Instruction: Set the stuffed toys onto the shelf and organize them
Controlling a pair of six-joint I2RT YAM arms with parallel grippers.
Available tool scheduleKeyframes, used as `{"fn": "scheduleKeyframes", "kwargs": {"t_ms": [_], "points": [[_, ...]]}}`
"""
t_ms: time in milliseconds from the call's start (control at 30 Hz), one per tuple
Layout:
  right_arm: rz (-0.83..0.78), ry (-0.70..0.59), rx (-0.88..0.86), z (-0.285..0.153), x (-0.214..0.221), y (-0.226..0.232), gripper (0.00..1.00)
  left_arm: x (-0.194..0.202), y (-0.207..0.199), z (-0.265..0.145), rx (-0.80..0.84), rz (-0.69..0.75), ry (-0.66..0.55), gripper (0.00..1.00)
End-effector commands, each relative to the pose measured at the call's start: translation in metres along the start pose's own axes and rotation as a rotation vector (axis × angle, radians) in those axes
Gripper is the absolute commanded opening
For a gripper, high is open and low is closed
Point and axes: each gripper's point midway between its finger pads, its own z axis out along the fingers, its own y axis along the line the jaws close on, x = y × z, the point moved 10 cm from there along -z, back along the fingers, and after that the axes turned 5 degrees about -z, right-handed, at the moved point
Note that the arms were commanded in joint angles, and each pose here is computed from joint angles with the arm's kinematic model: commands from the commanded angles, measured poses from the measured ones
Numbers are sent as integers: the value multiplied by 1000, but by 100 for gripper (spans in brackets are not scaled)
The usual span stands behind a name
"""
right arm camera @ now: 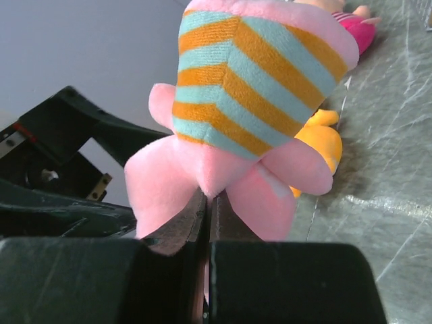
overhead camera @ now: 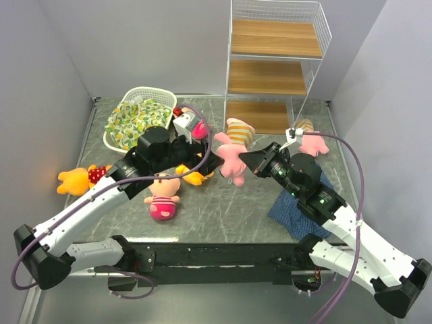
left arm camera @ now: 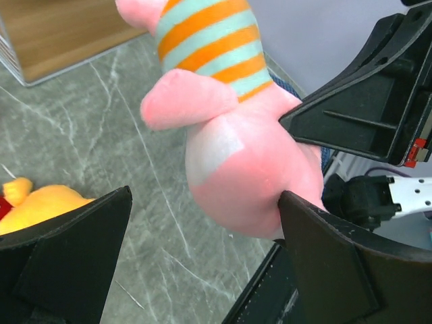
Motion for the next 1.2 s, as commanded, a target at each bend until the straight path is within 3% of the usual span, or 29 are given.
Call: {"fn": "scheduleKeyframes", "kwargs": {"t_ms": [0, 100, 167, 200, 233, 333, 400, 433, 467, 567, 733, 800, 900, 1033, 1167], "points": [[23, -24, -140, -9, -4, 18, 0, -14, -13, 1, 86, -12, -29, 98], [12, -8, -133, -8, 0, 17, 0, -16, -16, 2, 133, -17, -60, 98], [12, -6, -142, -8, 1, 17, 0, -15, -18, 4, 173, -13, -44, 82], [10, -5, -150, -9, 2, 18, 0, -15, -19, 6, 183, -9, -35, 73], [8, -9, -153, -10, 2, 18, 0, -16, -22, 6, 205, -3, -24, 50], [-33, 13, -207, -14, -1, 25, 0, -14, -20, 9, 220, 26, 12, 15], [-103, 18, -259, -19, -5, 31, 16, -13, -21, 4, 239, 70, 6, 1], [-134, 24, -279, -20, -7, 34, 27, -9, -18, 3, 236, 81, 12, 1], [-223, 56, -321, -22, -6, 35, 46, -10, -19, -3, 245, 102, 0, 1], [-394, 80, -295, -23, -22, 42, 59, -1, -17, -13, 270, 183, 20, 1], [-586, 30, -387, -42, -56, 69, 68, 21, -8, -29, 294, 298, 56, 1], [-656, 36, -419, -52, -67, 77, 68, 21, -9, -41, 307, 353, 8, 1], [-723, 96, -428, -59, -78, 84, 67, 30, -4, -51, 321, 447, -13, 1], [-807, 278, -540, -58, -71, 84, 67, 41, -5, -67, 413, 586, -56, 1], [-863, 342, -678, -70, -59, 79, 73, 44, -10, -93, 491, 767, -200, 1]]}}
